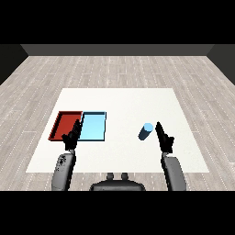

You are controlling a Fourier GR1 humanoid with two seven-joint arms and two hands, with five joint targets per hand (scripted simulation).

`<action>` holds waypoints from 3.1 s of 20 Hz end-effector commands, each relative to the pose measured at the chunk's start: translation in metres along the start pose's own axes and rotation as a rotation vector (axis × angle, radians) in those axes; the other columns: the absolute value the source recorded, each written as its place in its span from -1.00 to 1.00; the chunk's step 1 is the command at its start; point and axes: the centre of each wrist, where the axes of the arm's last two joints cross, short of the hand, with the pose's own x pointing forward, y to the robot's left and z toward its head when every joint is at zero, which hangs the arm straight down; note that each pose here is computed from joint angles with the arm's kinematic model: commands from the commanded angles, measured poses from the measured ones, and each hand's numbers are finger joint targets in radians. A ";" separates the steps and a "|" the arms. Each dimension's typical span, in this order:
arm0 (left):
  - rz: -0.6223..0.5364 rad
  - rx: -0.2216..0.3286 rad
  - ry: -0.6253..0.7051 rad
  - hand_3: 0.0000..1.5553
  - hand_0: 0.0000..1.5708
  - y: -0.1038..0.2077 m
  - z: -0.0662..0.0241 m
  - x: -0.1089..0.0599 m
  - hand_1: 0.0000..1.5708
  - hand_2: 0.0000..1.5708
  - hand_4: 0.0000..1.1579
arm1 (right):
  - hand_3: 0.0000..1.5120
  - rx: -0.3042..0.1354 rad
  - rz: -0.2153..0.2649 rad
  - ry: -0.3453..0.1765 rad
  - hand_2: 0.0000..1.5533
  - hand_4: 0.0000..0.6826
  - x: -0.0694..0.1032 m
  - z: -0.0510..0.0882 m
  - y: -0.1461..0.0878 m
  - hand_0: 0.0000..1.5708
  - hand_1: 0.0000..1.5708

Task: Pick the blue can and put it in the blue box

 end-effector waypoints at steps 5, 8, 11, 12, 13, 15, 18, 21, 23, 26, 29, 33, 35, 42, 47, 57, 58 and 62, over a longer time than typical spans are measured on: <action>0.034 -0.010 0.028 -1.00 -1.00 -0.003 0.0139 -0.008 -1.00 -1.00 -1.00 | -1.00 0.021 -0.031 0.067 -1.00 -1.00 -0.013 -0.013 -0.012 -1.00 -1.00; 0.093 0.025 -0.298 -1.00 -1.00 -0.005 0.0024 0.014 -1.00 -1.00 -1.00 | -1.00 0.150 -0.185 -0.270 -1.00 -1.00 0.018 -0.021 0.014 -1.00 -1.00; 0.086 0.020 -0.341 -1.00 -1.00 0.002 0.0175 0.007 -1.00 -1.00 -1.00 | -1.00 0.138 -0.202 -0.318 -1.00 -1.00 0.009 -0.010 -0.006 -1.00 -1.00; 0.112 0.021 -0.339 -1.00 -1.00 0.000 0.0294 -0.005 -1.00 -1.00 -1.00 | -1.00 0.148 -0.195 -0.290 -1.00 -1.00 -0.025 -0.016 -0.002 -1.00 -1.00; 0.097 0.021 -0.337 -1.00 -1.00 0.004 0.0179 -0.012 -1.00 -1.00 -1.00 | -1.00 0.154 -0.215 -0.308 -1.00 -1.00 -0.009 -0.009 -0.009 -1.00 -1.00; 0.097 0.004 -0.354 -1.00 -1.00 -0.010 0.0184 -0.003 -1.00 -1.00 -1.00 | -1.00 0.183 -0.191 -0.297 -1.00 -1.00 -0.020 -0.018 0.003 -1.00 -1.00; 0.116 0.004 -0.339 -1.00 -1.00 0.006 0.0279 -0.014 -1.00 -1.00 -1.00 | -1.00 0.162 -0.220 -0.309 -1.00 -1.00 -0.029 -0.013 -0.011 -1.00 -1.00; 0.095 0.029 -0.323 -1.00 -1.00 -0.004 0.0395 -0.004 -1.00 -1.00 -1.00 | -1.00 0.170 -0.174 -0.293 -1.00 -1.00 -0.010 -0.001 -0.015 -1.00 -1.00; 0.109 0.012 -0.336 -1.00 -1.00 -0.003 0.0159 -0.007 -1.00 -1.00 -1.00 | -1.00 0.149 -0.213 -0.306 -1.00 -1.00 -0.014 -0.019 -0.012 -1.00 -1.00; 0.114 0.010 -0.335 -1.00 -1.00 -0.007 0.0024 -0.013 -1.00 -1.00 -1.00 | -1.00 0.157 -0.197 -0.305 -1.00 -1.00 -0.024 -0.013 -0.025 -1.00 -1.00; 0.099 0.023 -0.350 -1.00 -1.00 -0.015 0.0273 -0.013 -1.00 -1.00 -1.00 | -1.00 0.150 -0.179 -0.305 -1.00 -1.00 -0.017 -0.034 -0.017 -1.00 -1.00; 0.063 0.005 -0.352 -1.00 -1.00 -0.015 0.0057 -0.016 -1.00 -1.00 -1.00 | -1.00 0.160 -0.189 -0.259 -1.00 -1.00 -0.021 -0.011 -0.025 -1.00 -1.00; 0.082 0.016 -0.353 -1.00 -1.00 0.000 0.0164 -0.002 -1.00 -1.00 -1.00 | -1.00 0.149 -0.213 -0.266 -1.00 -1.00 -0.020 -0.033 -0.046 -1.00 -1.00; 0.068 0.030 -0.341 -1.00 -1.00 0.020 0.0316 -0.012 -1.00 -1.00 -1.00 | -1.00 0.106 -0.223 -0.181 -1.00 -1.00 -0.016 -0.031 -0.019 -1.00 -1.00; 0.092 0.016 -0.343 -1.00 -1.00 -0.001 0.0263 -0.009 -1.00 -1.00 -1.00 | -1.00 0.068 -0.225 -0.168 -1.00 -1.00 -0.035 -0.059 -0.036 -1.00 -1.00; 0.059 0.043 -0.343 -1.00 -1.00 -0.002 0.0073 -0.003 -1.00 -1.00 -1.00 | -1.00 0.097 -0.269 -0.093 -1.00 -1.00 -0.071 -0.078 0.004 -1.00 -1.00; 0.082 0.034 -0.366 -1.00 -1.00 0.002 0.0116 -0.006 -1.00 -1.00 -1.00 | -1.00 0.067 -0.299 -0.084 -1.00 -1.00 -0.073 -0.065 -0.020 -1.00 -1.00; 0.043 0.049 -0.357 -1.00 -1.00 0.007 0.0165 0.001 -1.00 -1.00 -1.00 | -1.00 0.081 -0.319 -0.107 -1.00 -1.00 -0.059 -0.065 -0.012 -1.00 -1.00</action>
